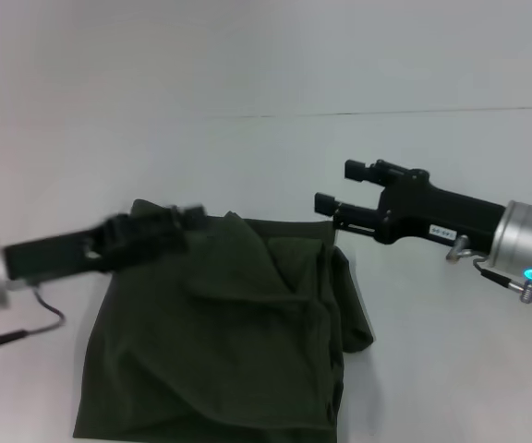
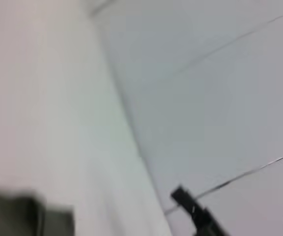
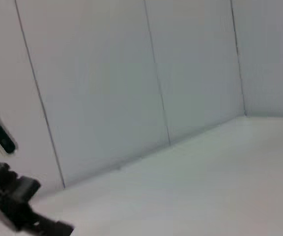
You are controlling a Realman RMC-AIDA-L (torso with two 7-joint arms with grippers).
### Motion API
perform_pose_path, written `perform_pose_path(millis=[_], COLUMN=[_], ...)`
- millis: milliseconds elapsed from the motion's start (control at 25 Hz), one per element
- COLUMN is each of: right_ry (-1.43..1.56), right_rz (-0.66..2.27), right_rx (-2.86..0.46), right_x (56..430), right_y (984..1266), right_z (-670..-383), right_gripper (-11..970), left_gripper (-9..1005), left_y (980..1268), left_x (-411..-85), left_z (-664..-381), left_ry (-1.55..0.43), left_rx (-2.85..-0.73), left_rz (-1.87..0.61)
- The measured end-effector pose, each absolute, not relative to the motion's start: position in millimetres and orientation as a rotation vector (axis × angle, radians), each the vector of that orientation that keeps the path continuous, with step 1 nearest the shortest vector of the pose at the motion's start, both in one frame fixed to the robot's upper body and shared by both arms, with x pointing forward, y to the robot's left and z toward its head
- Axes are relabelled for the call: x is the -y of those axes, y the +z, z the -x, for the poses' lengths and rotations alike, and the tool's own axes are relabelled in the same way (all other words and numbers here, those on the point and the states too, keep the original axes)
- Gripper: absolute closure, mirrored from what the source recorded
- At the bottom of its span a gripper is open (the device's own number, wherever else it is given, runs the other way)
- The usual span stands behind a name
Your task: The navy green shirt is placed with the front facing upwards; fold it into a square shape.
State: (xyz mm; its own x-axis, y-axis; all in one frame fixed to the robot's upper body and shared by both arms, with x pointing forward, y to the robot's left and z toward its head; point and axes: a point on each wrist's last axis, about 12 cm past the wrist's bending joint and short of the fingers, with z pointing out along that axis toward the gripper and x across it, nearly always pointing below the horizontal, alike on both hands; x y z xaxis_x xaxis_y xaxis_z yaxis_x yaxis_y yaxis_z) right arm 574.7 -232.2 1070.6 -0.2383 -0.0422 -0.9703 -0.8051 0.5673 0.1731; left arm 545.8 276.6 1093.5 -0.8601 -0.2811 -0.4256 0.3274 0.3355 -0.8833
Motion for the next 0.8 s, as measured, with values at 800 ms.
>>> perform_pose_path(millis=[800], right_ry=[0.93], right_rz=[1.265], right_rx=[-1.896], right_x=[176.1], right_y=[1171.5], right_z=[-592.7], right_gripper=[135], left_gripper=[152], left_y=[1081.4], left_x=[-315.3], left_z=[-490.2], left_ry=[-1.02], left_rx=[-1.82], left_rz=[-0.773])
